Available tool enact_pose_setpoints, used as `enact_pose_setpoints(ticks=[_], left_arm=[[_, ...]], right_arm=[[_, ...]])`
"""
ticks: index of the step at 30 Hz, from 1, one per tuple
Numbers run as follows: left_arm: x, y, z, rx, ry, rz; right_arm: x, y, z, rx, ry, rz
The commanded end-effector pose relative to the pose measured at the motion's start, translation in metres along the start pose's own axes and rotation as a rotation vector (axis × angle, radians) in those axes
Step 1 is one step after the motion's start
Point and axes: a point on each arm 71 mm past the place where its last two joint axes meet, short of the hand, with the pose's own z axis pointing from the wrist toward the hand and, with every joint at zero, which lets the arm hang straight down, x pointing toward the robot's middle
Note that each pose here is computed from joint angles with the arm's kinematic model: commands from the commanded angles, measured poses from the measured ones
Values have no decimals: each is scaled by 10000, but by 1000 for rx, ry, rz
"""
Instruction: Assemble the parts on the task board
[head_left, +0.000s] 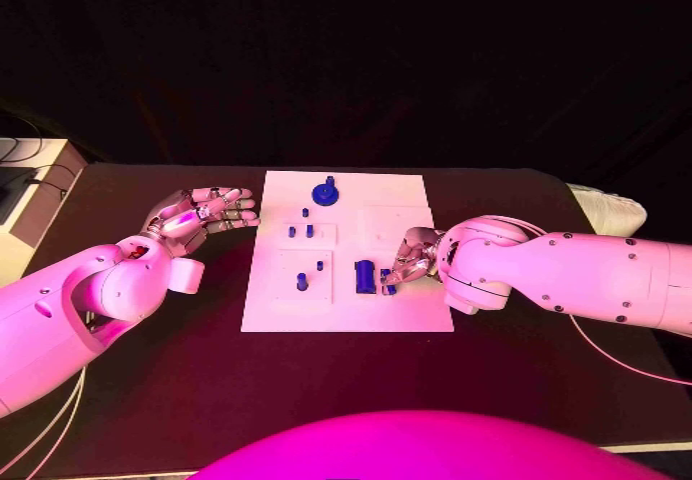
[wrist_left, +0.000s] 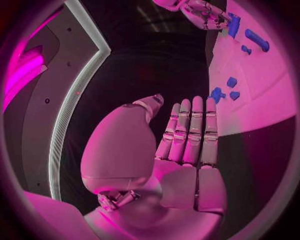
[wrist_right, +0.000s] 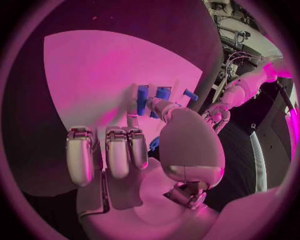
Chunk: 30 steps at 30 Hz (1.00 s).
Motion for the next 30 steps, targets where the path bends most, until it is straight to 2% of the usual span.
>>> enact_pose_setpoints(ticks=[1,12,27,30], left_arm=[[27,-5,7,6,21,-4],[28,0,10,6,21,-3],[18,6,9,5,18,-1],[19,7,9,4,19,-1]], right_arm=[[2,-6,1,1,-2,-12],[-25,-8,3,-7,-34,11],[-21,-31,-29,-20,-31,13],[-30,-50,-42,-24,-45,16]])
